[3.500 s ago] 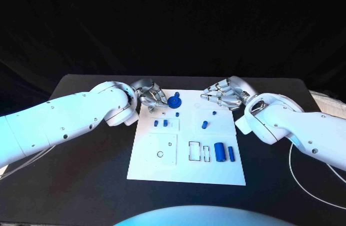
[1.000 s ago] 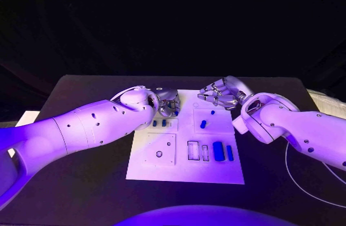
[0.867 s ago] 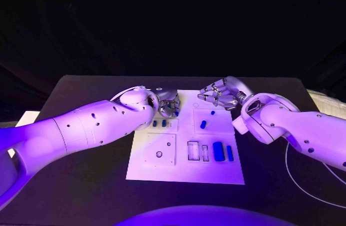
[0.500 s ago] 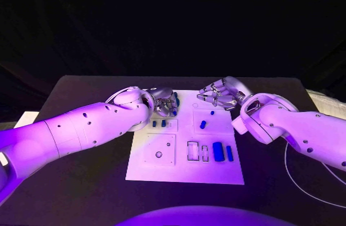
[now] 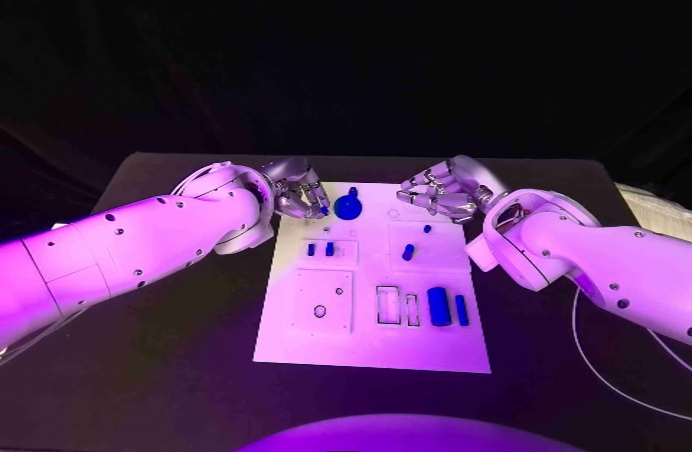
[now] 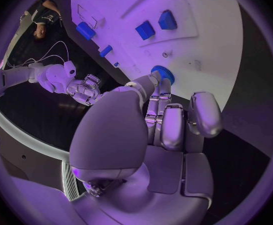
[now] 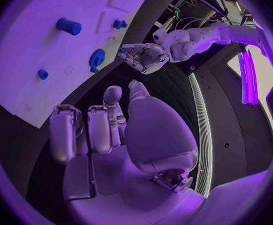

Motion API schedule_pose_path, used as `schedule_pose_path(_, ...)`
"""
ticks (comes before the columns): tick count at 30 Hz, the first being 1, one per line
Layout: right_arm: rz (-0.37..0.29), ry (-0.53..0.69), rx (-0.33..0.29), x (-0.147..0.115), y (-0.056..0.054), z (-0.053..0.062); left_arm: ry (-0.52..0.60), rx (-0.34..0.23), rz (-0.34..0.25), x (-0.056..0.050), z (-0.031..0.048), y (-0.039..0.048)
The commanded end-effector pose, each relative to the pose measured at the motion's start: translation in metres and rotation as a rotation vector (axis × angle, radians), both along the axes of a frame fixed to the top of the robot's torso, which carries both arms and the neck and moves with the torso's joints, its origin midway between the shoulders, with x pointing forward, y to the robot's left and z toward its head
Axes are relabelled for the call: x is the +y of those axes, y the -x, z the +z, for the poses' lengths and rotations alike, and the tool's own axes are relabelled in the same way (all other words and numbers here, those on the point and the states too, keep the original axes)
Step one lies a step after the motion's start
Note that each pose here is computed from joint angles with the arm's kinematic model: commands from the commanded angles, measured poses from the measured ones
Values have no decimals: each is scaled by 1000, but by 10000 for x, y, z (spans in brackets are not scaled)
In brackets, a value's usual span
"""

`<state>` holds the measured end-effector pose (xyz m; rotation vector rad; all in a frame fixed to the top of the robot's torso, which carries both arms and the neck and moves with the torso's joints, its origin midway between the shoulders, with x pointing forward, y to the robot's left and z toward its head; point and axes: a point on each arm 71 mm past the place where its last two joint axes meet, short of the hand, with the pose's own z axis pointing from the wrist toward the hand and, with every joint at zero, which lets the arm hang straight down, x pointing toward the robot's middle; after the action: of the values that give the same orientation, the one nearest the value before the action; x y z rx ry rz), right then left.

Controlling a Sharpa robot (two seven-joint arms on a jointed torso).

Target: Assemble the parts on the task board

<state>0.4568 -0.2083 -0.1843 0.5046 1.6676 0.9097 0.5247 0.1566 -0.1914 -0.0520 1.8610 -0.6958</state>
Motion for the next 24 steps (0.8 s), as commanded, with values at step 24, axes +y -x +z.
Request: schedule_pose_path(24, 16, 2, 0, 19, 12, 0, -110, 0, -64, -34, -127, 31)
